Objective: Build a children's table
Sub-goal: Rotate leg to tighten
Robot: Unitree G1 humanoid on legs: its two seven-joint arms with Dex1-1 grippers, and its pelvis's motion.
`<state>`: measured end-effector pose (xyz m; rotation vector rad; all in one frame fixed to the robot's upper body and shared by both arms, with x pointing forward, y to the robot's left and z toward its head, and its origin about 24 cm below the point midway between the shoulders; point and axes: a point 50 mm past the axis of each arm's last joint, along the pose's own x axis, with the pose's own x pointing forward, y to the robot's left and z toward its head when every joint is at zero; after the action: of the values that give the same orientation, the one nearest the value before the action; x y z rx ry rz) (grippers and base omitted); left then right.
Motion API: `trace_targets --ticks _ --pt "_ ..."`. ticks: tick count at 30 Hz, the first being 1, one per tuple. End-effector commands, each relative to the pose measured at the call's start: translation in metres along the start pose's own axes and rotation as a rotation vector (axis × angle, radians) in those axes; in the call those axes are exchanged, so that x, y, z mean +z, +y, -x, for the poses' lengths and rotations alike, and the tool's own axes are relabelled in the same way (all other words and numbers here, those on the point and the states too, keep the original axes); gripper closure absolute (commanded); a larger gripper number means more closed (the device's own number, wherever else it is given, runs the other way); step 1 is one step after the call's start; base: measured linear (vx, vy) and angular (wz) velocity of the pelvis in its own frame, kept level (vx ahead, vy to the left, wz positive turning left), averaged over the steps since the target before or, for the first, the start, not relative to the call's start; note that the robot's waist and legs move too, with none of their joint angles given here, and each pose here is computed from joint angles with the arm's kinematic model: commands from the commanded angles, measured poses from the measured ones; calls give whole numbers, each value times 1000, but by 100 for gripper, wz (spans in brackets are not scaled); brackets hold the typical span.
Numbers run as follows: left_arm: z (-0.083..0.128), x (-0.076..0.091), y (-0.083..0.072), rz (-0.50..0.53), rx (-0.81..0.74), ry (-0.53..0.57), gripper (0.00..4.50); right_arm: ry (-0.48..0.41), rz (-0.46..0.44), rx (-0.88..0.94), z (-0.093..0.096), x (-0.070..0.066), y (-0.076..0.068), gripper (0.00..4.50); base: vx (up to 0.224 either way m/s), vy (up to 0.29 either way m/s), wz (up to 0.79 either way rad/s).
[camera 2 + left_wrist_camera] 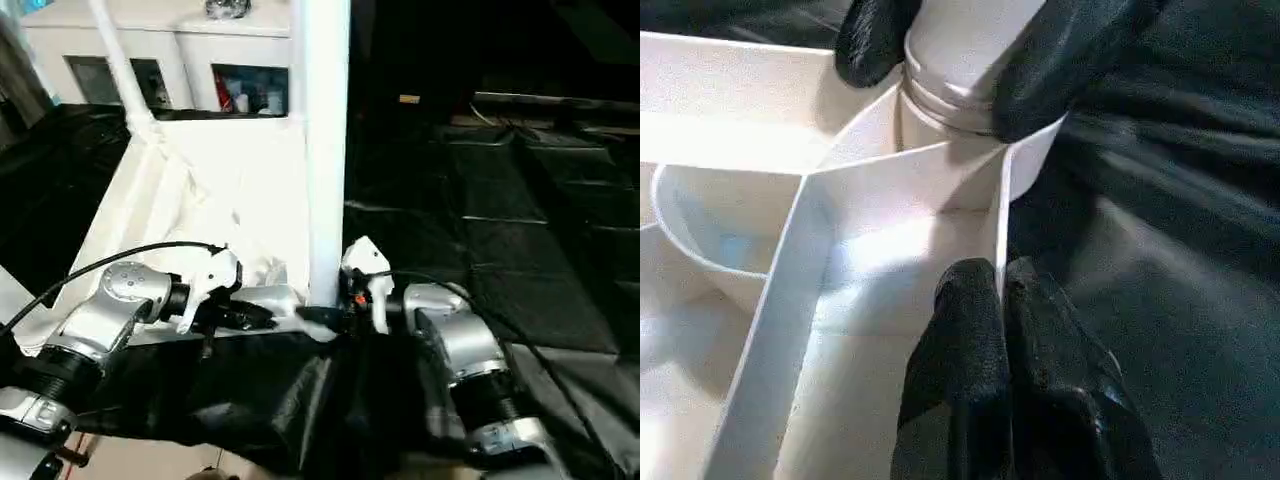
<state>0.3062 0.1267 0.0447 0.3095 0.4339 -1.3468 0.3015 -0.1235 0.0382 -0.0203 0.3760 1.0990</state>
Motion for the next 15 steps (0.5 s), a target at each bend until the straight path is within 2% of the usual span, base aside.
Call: trace_targets --ticks 1,8,12,14,15 --pt "-20 33 7 -53 66 -97 450 22 -48 -55 -29 -8 10 187 0 0 0" --pt "-45 53 14 -58 177 -139 450 35 -179 -377 -59 -13 2 188 0 0 0" --pt "-53 57 14 -61 189 -147 450 32 -125 -408 -69 -7 2 188 0 0 0" --pt "-53 56 11 -63 159 -150 450 -40 -144 -343 -69 0 5 188 0 0 0" --pt "-53 55 10 -63 151 -150 450 -57 -149 -319 -68 2 6 153 0 0 0"
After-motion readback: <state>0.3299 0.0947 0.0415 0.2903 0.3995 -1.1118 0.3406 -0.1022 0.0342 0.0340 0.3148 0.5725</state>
